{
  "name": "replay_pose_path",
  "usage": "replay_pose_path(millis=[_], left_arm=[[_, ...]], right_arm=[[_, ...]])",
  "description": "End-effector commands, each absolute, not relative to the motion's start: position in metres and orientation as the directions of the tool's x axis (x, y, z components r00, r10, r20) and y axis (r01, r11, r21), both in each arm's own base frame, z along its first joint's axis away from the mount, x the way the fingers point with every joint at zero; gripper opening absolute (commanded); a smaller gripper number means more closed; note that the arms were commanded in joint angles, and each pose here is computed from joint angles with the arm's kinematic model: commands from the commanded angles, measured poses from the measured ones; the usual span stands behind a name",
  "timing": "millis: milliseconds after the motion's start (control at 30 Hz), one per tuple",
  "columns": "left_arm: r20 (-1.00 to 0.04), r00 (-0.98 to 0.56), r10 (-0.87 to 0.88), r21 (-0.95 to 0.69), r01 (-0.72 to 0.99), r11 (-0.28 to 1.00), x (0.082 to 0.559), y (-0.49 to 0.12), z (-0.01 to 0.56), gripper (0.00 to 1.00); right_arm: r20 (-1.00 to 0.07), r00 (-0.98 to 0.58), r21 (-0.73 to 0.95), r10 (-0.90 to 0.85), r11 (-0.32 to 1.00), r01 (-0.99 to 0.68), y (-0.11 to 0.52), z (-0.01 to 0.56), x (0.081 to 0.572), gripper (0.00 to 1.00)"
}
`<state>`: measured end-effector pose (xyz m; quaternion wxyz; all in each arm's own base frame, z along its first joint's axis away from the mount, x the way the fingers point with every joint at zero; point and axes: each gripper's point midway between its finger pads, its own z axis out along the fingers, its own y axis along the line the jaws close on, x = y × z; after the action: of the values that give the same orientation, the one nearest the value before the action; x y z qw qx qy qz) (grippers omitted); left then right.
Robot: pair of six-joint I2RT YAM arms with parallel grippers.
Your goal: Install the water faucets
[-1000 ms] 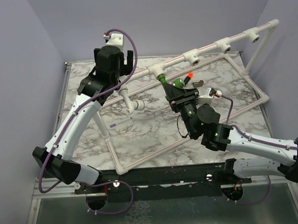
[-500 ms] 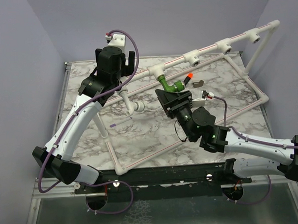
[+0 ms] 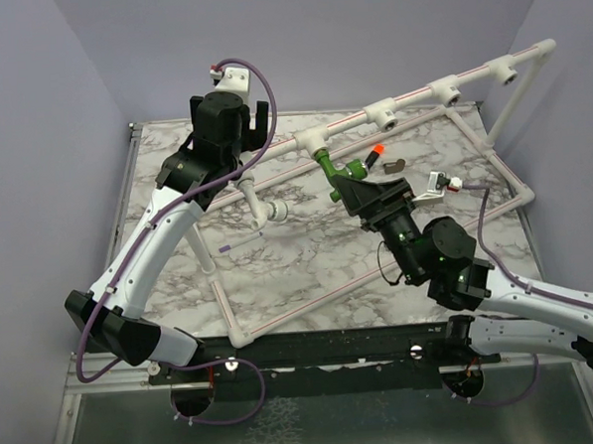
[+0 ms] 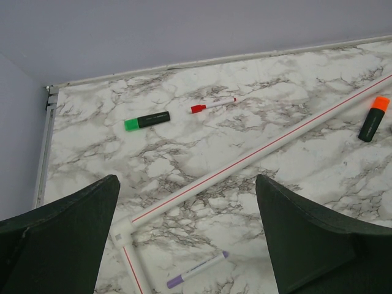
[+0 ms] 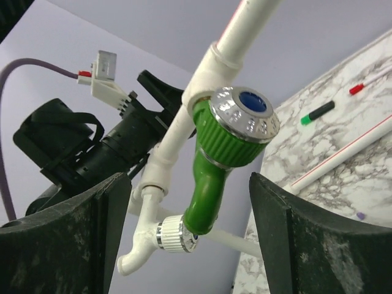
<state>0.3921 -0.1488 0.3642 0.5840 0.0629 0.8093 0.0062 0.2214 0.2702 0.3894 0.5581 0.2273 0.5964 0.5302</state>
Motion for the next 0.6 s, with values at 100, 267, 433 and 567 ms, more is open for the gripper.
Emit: replay_pose_path(millis=[100,267,433,567], left_arm=[[-0.938,-0.323,0.126,0.09,0.125,0.988,0.385,-0.153,0.362,0.93],[-0.937,-0.326,0.128,0.092,0.123,0.988,0.386,-0.153,0.361,0.93],[-0.936,-0.327,0.128,0.091,0.127,0.988,0.385,-0.154,0.36,0.93],[-0.937,-0.326,0.128,0.089,0.132,0.987,0.386,-0.156,0.361,0.93]], right_arm=[[-0.669,-0.162,0.713,0.726,0.564,-0.417,0.238,0.391,0.211,0.81],[-0.775,-0.062,0.586,0.628,0.68,-0.441,0.212,0.4,0.207,0.8],[-0.876,0.054,0.398,0.48,0.781,-0.481,0.199,0.414,0.203,0.81],[-0.94,0.162,0.168,0.299,0.822,-0.545,0.205,0.426,0.198,0.84]])
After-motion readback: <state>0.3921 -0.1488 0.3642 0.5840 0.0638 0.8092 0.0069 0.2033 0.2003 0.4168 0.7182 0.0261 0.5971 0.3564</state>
